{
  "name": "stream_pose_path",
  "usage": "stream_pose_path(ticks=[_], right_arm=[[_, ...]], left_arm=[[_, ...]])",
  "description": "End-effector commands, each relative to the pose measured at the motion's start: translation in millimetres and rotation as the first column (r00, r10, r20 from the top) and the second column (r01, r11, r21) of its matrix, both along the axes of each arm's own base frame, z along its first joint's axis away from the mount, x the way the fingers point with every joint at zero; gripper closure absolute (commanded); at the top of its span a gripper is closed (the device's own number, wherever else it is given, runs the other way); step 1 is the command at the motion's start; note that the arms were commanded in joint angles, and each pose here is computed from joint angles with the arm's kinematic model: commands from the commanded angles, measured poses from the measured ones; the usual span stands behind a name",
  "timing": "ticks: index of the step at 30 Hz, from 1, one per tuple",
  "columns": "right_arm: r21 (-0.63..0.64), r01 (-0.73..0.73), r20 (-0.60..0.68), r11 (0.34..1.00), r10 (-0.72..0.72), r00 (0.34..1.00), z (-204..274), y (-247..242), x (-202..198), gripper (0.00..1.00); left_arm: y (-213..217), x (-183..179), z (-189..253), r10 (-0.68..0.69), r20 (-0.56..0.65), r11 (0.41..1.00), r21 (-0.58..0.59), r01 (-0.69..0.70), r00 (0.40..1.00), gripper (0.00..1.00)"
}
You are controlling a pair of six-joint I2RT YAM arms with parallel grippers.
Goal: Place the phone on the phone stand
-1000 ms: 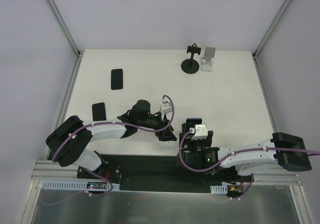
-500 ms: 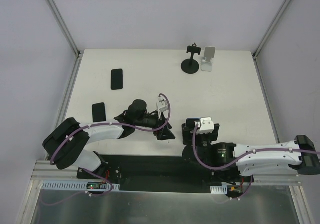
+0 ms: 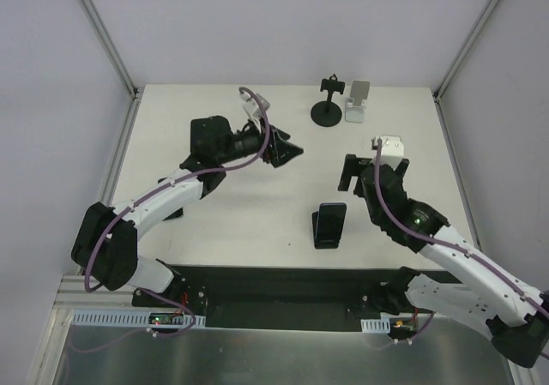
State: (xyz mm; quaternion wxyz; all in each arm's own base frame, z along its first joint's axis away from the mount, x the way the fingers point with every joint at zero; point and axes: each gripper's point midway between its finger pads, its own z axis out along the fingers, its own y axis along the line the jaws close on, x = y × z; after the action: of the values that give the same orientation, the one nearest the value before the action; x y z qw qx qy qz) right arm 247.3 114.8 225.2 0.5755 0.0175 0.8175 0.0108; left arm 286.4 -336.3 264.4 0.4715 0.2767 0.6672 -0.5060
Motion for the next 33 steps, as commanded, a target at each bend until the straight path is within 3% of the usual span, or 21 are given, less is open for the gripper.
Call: stream_pose_path(ticks=[1, 4, 6, 8, 9, 11, 12, 13, 15, 16, 18, 21, 25, 33], right_arm=[[0.092, -0.107, 0.005, 0.99, 0.107, 0.994, 39, 26, 51, 0.04], [0.122, -0.095, -0.046, 0.988, 0.101, 0.994, 33, 32, 92, 0.03], [0.165, -0.092, -0.01, 0.982, 0.095, 0.995, 53, 30, 123, 0.03], [0.211, -0.096, -0.057, 0.973, 0.11, 0.992, 40, 33, 154, 0.03], [0.268, -0.124, -0.013, 0.956, 0.132, 0.991, 61, 31, 174, 0.03], [0.276, -0.136, -0.066, 0.952, 0.159, 0.985, 39, 34, 209, 0.03], [0.279, -0.226, -0.015, 0.933, 0.24, 0.971, 64, 38, 226, 0.03], [0.275, -0.241, -0.07, 0.931, 0.269, 0.961, 38, 43, 246, 0.04], [0.228, -0.258, -0.052, 0.939, 0.276, 0.96, 55, 40, 271, 0.03], [0.215, -0.258, -0.088, 0.942, 0.282, 0.955, 37, 42, 284, 0.01], [0.196, -0.268, -0.09, 0.943, 0.289, 0.953, 34, 43, 298, 0.0], [0.148, -0.297, -0.056, 0.943, 0.308, 0.95, 35, 44, 318, 0.09], [0.123, -0.321, -0.068, 0.939, 0.331, 0.941, 19, 41, 333, 0.3], [0.079, -0.298, -0.109, 0.951, 0.306, 0.946, -8, 27, 335, 0.39]], left_arm=[[17, 57, 39, 0.143, 0.04, 0.988, -0.064, -0.14, 0.989, 0.28], [23, 69, 32, 0.154, 0.058, 0.988, -0.027, -0.153, 0.986, 0.29], [25, 67, 21, 0.147, 0.076, 0.989, -0.009, -0.147, 0.986, 0.29], [28, 61, -5, 0.13, 0.07, 0.991, 0.028, -0.132, 0.989, 0.28], [28, 57, -11, 0.114, 0.072, 0.993, 0.031, -0.117, 0.991, 0.28], [29, 51, -33, 0.089, 0.056, 0.994, 0.064, -0.093, 0.994, 0.29], [28, 48, -38, 0.069, 0.053, 0.994, 0.076, -0.073, 0.996, 0.28], [26, 44, -43, 0.028, 0.065, 0.996, 0.087, -0.034, 0.997, 0.28], [22, 42, -43, -0.009, 0.069, 0.996, 0.087, 0.003, 0.998, 0.29], [20, 41, -48, -0.024, 0.054, 0.996, 0.087, 0.019, 0.998, 0.29], [19, 43, -52, -0.024, 0.047, 0.996, 0.082, 0.02, 0.999, 0.29], [16, 45, -57, -0.039, 0.029, 0.996, 0.077, 0.037, 0.999, 0.3], [17, 42, -57, -0.044, 0.035, 0.996, 0.074, 0.041, 0.998, 0.3], [21, 42, -56, -0.033, 0.054, 0.997, 0.074, 0.028, 0.998, 0.3]])
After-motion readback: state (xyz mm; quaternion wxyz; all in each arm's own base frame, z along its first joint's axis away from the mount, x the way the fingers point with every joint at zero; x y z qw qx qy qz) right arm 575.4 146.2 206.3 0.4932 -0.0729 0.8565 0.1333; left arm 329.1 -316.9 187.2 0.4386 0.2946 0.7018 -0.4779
